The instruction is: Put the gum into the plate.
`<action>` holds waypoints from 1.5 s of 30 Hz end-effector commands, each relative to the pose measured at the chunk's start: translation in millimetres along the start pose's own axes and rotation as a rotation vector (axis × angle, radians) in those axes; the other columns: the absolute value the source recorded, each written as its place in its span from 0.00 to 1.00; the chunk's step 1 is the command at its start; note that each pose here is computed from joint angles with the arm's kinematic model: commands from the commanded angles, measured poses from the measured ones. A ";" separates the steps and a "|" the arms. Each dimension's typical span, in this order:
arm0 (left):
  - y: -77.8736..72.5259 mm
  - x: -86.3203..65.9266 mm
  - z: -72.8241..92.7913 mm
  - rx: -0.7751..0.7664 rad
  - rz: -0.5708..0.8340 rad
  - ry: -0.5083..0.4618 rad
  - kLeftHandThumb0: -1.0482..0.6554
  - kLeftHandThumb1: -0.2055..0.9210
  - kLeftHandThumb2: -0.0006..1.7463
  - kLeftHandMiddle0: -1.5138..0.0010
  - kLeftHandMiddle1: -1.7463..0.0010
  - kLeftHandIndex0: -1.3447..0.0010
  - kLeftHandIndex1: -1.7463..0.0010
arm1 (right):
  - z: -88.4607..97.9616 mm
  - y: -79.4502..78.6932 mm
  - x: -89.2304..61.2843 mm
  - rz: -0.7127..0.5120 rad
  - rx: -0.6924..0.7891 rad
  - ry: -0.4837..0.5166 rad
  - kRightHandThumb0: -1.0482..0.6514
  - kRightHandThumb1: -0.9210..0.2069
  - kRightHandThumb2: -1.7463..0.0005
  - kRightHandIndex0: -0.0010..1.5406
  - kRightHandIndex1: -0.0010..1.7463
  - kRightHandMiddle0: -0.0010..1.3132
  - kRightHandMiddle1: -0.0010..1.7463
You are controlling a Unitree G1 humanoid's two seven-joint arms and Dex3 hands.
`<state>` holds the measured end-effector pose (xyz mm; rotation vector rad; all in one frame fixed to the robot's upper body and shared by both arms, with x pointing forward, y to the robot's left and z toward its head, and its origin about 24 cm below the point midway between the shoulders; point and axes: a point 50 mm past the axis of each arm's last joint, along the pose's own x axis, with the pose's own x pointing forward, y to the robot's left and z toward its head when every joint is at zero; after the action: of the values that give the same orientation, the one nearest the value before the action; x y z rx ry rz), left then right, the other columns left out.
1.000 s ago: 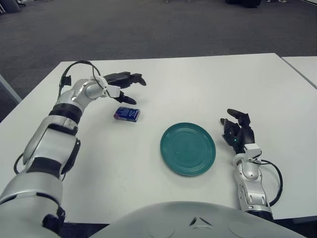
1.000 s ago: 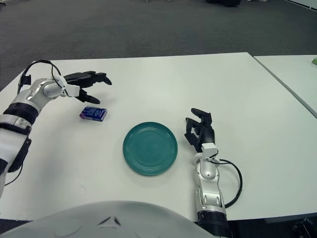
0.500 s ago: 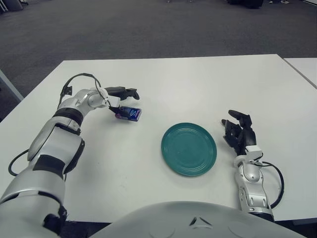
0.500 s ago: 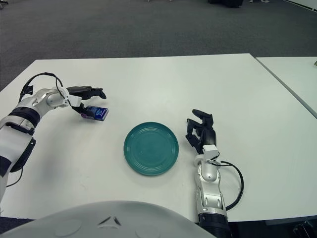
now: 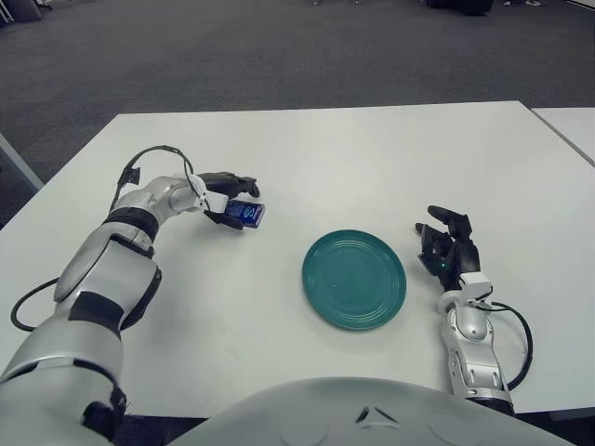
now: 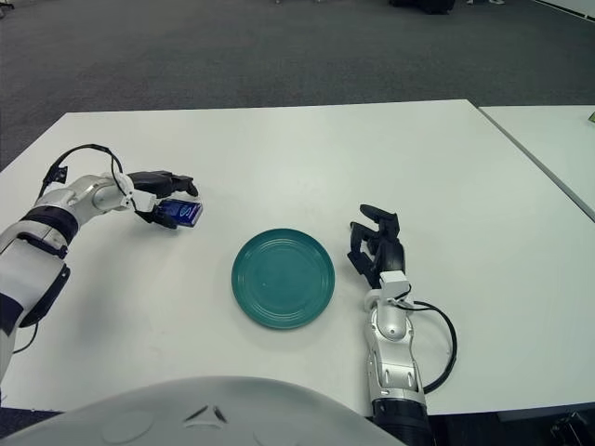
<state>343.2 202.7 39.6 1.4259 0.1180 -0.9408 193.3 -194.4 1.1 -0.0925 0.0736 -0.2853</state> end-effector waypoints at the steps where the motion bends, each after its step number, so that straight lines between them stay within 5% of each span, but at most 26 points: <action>1: -8.0 -1.4 -5.0 0.006 -0.022 0.033 0.02 0.99 0.12 0.97 0.91 1.00 0.53 | -18.7 -3.8 -6.5 -0.018 -0.011 0.109 0.27 0.00 0.60 0.23 0.42 0.00 0.64; 6: -12.6 0.2 -4.7 0.009 -0.032 0.040 0.00 1.00 0.10 0.97 0.93 1.00 0.52 | -19.4 -5.3 -5.2 -0.019 -0.014 0.110 0.26 0.00 0.60 0.22 0.42 0.00 0.64; 13: -23.3 8.5 -3.1 0.019 -0.032 0.092 0.00 1.00 0.08 0.97 0.94 1.00 0.37 | -19.1 -5.5 -3.6 -0.019 -0.014 0.109 0.26 0.00 0.60 0.22 0.42 0.00 0.63; 23: -46.1 20.7 1.5 -0.033 -0.050 0.162 0.13 0.88 0.04 0.93 0.94 1.00 0.41 | -17.6 -6.8 -0.9 -0.023 -0.012 0.105 0.25 0.00 0.60 0.22 0.41 0.00 0.63; 27: -47.0 20.3 1.9 -0.068 -0.032 0.153 0.27 0.50 0.42 0.83 0.47 1.00 0.27 | -17.6 -7.8 -0.1 -0.027 -0.013 0.106 0.25 0.00 0.60 0.22 0.41 0.00 0.64; 29: -50.9 20.3 0.6 -0.066 -0.027 0.171 0.32 0.40 0.54 0.79 0.32 0.99 0.19 | -17.5 -8.4 0.0 -0.030 -0.013 0.108 0.24 0.00 0.60 0.22 0.41 0.00 0.64; 31: -51.3 20.6 -0.5 -0.060 -0.010 0.190 0.35 0.53 0.55 0.76 0.22 0.75 0.13 | -17.2 -8.8 0.0 -0.033 -0.014 0.108 0.24 0.00 0.60 0.22 0.40 0.00 0.64; 32: -50.8 20.8 -0.9 -0.057 0.001 0.198 0.44 0.55 0.56 0.72 0.22 0.69 0.10 | -17.1 -8.8 0.1 -0.034 -0.014 0.109 0.24 0.00 0.60 0.22 0.40 0.00 0.64; 36: -50.2 20.8 -2.3 -0.035 0.064 0.222 0.57 0.56 0.58 0.64 0.21 0.61 0.07 | -16.8 -9.0 0.0 -0.040 -0.012 0.109 0.23 0.00 0.60 0.22 0.40 0.00 0.64; 45: -49.3 17.4 -1.3 0.031 0.272 0.200 0.61 0.42 0.73 0.56 0.10 0.60 0.05 | -15.3 -8.9 -0.9 -0.050 -0.007 0.106 0.23 0.00 0.60 0.23 0.41 0.00 0.65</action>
<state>339.7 195.0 7.8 1.4991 0.0244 -0.5494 198.7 -203.3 3.7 -0.0992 0.0712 -0.3218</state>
